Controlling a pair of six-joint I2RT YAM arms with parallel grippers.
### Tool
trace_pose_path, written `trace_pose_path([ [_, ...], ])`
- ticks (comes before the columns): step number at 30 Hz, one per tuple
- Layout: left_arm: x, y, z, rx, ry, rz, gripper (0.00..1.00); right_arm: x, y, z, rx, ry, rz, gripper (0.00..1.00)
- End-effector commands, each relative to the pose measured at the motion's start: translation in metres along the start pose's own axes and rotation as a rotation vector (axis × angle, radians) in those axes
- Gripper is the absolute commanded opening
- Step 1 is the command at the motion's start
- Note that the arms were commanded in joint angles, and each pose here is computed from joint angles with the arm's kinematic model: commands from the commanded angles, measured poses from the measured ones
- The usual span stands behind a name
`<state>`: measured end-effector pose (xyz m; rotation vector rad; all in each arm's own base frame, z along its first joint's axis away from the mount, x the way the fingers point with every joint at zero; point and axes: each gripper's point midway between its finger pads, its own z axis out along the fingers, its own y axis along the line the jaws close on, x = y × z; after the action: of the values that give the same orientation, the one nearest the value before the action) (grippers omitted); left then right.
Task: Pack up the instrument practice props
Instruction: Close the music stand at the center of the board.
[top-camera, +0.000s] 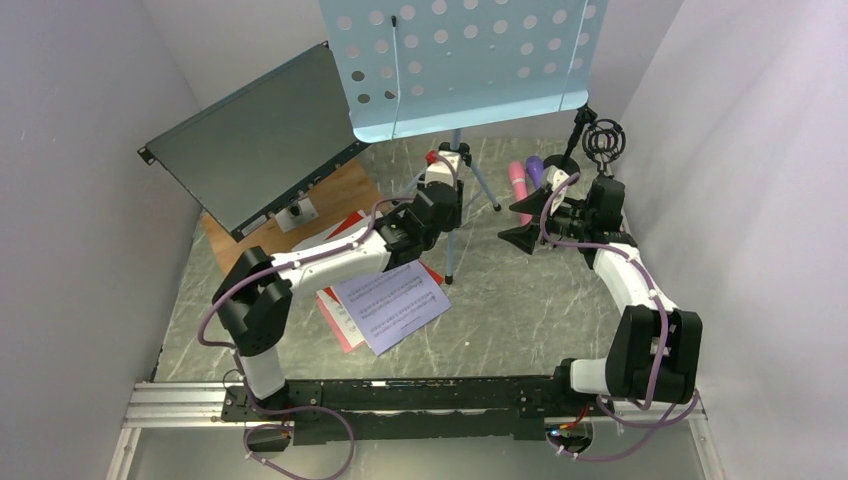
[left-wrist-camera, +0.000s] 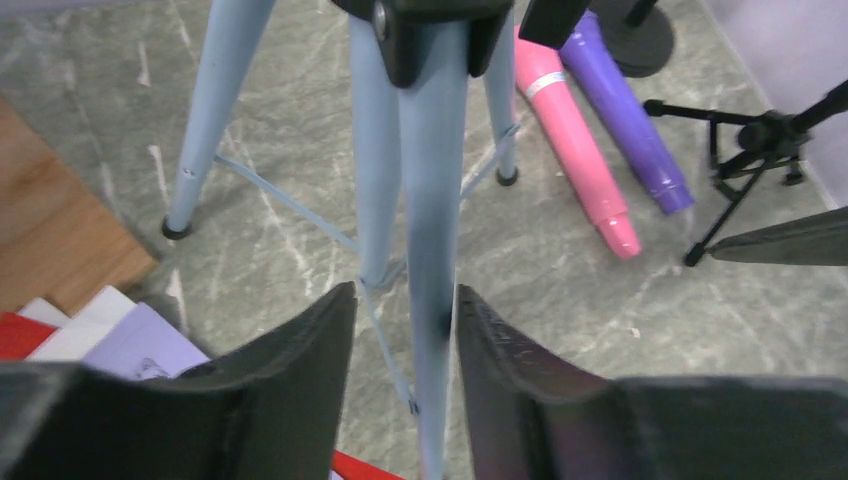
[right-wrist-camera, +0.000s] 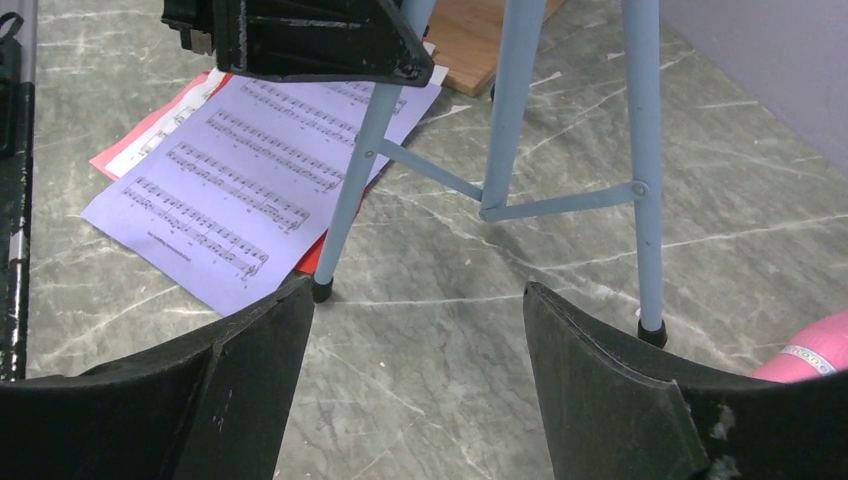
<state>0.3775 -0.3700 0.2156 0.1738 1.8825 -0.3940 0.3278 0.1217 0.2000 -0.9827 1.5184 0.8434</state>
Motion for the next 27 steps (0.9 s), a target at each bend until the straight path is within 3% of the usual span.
trace_pose_path([
  [1,-0.011,0.01,0.003,-0.123,-0.01,0.029,0.39,-0.009,-0.004,0.0,-0.016,-0.02,-0.058,0.8],
  [7,-0.017,0.007,0.006,-0.138,-0.021,0.073,0.18,-0.008,-0.006,-0.001,-0.013,-0.018,-0.061,0.8],
  [12,-0.025,-0.014,-0.001,0.016,-0.038,0.14,0.0,-0.007,-0.006,0.0,-0.016,-0.019,-0.06,0.8],
  [16,-0.033,-0.031,-0.018,0.168,-0.1,0.157,0.0,-0.006,0.0,-0.002,-0.038,-0.019,-0.061,0.8],
  [27,-0.031,-0.049,-0.036,0.315,-0.099,0.145,0.0,0.009,-0.004,-0.003,-0.014,-0.021,-0.206,0.82],
])
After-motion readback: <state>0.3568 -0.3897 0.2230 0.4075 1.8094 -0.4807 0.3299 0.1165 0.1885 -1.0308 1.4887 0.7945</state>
